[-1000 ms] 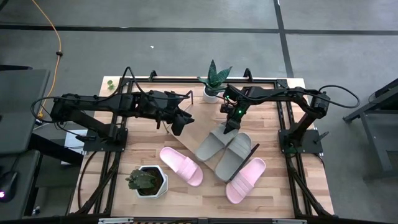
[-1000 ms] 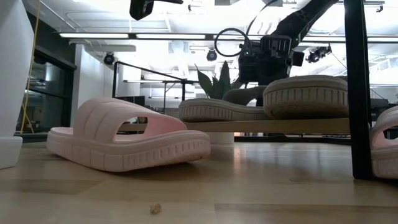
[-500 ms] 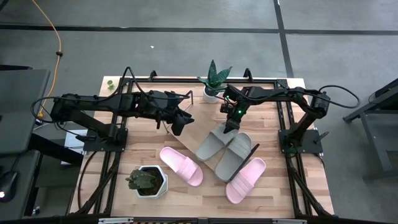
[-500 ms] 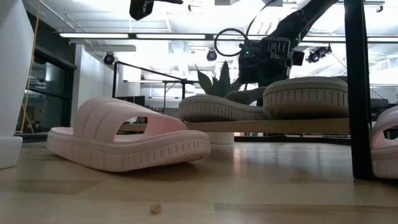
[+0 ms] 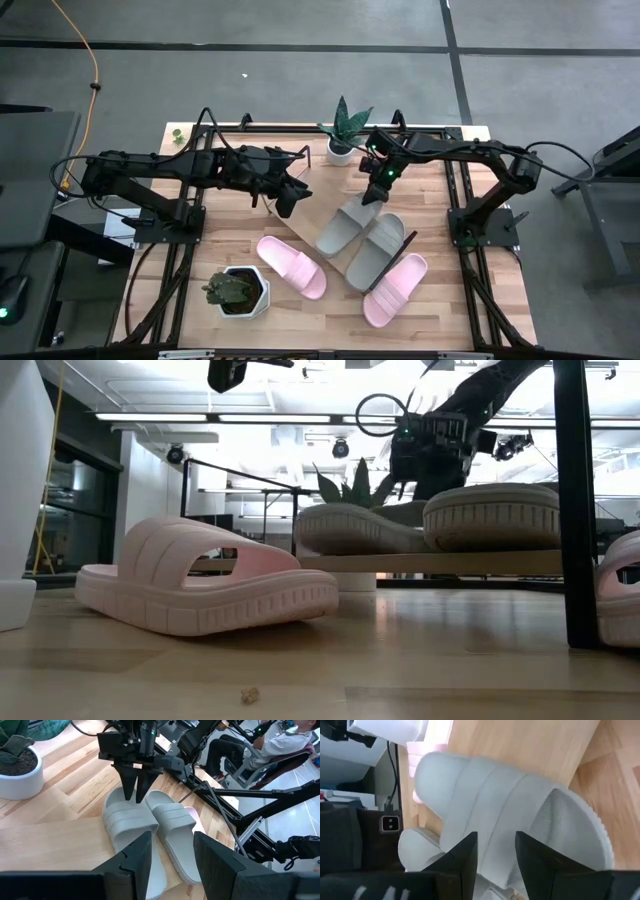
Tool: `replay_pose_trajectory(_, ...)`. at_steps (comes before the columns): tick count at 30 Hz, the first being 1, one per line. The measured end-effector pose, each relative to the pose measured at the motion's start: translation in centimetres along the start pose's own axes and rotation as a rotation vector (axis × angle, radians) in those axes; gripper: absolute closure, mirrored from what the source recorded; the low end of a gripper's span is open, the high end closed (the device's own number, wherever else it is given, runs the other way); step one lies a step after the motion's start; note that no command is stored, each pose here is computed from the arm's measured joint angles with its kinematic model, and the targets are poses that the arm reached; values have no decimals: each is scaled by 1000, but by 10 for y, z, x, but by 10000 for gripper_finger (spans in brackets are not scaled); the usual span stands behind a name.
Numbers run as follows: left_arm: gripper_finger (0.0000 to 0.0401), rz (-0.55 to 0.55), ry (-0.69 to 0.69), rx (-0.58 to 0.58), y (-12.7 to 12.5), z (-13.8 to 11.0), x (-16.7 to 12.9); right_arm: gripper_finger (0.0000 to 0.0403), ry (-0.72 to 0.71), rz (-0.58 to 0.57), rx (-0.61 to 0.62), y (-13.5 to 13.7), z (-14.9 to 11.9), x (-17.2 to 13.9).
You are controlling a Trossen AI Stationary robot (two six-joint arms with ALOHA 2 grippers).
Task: Pick and place slides into the shelf
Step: Put the gray slide on the shelf
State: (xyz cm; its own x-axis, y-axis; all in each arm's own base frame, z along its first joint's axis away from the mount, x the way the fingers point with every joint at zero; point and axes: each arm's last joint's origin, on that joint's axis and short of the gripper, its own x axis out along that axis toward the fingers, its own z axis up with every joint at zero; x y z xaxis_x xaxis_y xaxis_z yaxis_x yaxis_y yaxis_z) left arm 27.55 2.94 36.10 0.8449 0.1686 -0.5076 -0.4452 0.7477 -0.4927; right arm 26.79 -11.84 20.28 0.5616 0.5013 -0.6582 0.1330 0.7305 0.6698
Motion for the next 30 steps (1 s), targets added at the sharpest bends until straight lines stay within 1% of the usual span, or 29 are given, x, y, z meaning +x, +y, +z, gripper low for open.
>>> replay_pose_trajectory(5, 265, 0, -1, 0, 0, 0, 0, 281, -10, -43, -17, 1, 0, -2)
replay_pose_trajectory(11, 265, 10, 0, 1, 0, 0, 3, 281, -93, -129, -59, 9, 5, -12)
replay_pose_trajectory(14, 265, 28, 16, 3, 1, -3, 11, 281, -118, -195, -38, 10, 6, -16)
replay_pose_trajectory(18, 265, 63, 65, 29, 4, -9, 32, 281, -134, -292, -10, 9, 5, -17)
replay_pose_trajectory(22, 265, 86, 98, 35, 6, -14, 46, 281, -150, -365, 6, 7, 6, -17)
replay_pose_trajectory(26, 265, 87, 99, 36, 6, -15, 49, 281, -160, -420, 15, 6, 6, -18)
replay_pose_trajectory(30, 265, 87, 100, 37, 6, -15, 49, 281, -156, -428, 5, 5, 7, -17)
